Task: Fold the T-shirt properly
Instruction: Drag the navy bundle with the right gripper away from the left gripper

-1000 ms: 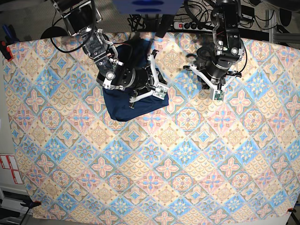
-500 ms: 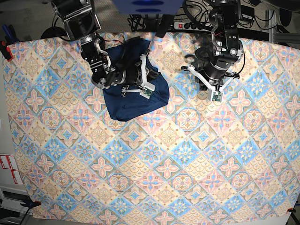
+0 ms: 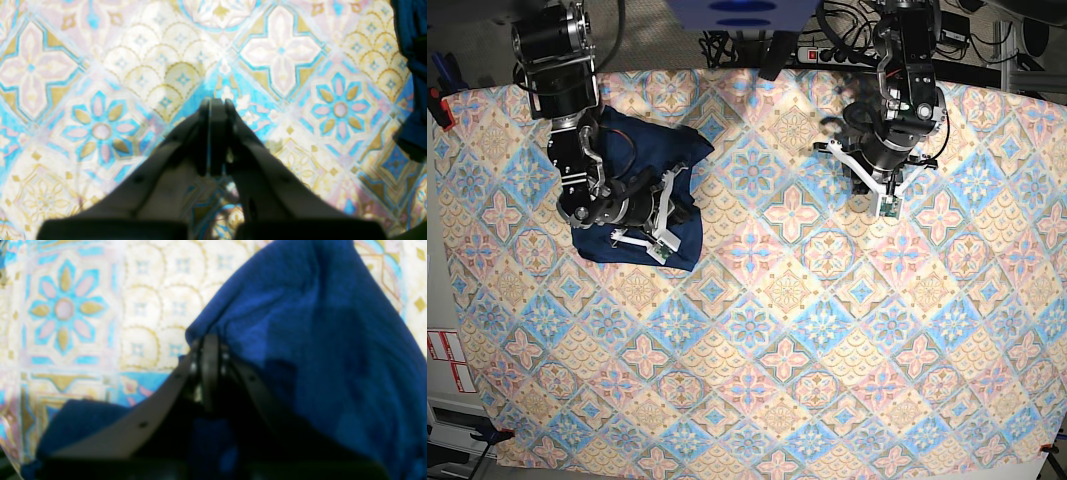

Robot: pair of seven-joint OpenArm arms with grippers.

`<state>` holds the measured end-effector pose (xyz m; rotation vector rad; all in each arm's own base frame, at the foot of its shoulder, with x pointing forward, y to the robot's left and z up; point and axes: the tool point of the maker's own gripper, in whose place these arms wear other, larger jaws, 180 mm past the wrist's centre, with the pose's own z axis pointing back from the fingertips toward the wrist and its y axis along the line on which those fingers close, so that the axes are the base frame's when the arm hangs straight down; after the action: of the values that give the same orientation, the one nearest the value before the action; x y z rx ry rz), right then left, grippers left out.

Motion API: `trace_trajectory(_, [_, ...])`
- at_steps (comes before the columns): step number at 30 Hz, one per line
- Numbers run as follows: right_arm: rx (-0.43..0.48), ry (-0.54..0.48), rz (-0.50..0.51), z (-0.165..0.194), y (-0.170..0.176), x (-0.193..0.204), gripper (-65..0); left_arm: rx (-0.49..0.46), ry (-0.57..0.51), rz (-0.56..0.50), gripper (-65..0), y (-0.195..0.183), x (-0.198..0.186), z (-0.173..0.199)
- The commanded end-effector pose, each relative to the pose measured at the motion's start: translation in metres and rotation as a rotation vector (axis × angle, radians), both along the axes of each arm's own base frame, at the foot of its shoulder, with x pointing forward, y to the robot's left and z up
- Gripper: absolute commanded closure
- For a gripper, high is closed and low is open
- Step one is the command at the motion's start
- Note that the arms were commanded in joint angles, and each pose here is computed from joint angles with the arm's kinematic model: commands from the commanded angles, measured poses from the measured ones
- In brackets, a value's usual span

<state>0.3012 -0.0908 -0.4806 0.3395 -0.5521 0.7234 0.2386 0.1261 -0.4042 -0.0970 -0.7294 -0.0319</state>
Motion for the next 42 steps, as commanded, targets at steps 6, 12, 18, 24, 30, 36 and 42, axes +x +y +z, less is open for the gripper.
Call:
trace_trajectory(6, [-0.101,-0.059,-0.005,0.015,-0.027,0.017,0.0,-0.004,-0.059,0.0,0.0,-0.001,0.014,0.015])
trace_trajectory(12, [-0.093,-0.223,0.06,0.062,-0.01,0.015,0.0,-0.006,-0.063,0.0,0.0,-0.001,0.015,0.016])
trace_trajectory(18, [-0.163,-0.261,0.106,0.088,-0.003,-0.006,0.0,-0.006,-0.062,0.0,0.0,-0.001,0.015,0.015])
trace_trajectory(24, [-0.199,-0.227,0.123,0.087,-0.002,-0.032,0.0,-0.006,-0.068,0.0,0.0,-0.001,0.017,0.017])
trace_trajectory(30, [-0.223,-0.148,0.137,0.07,-0.003,-0.058,0.0,-0.007,-0.079,-0.001,0.0,-0.002,0.022,0.019])
trace_trajectory(36, [-0.206,-0.12,0.197,0.063,0.015,-0.074,0.0,-0.007,-0.079,-0.001,0.0,-0.002,0.023,0.019])
trace_trajectory(42, [-0.233,-0.041,0.283,0.042,0.03,-0.096,0.0,-0.007,-0.079,-0.001,0.0,-0.002,0.023,0.019])
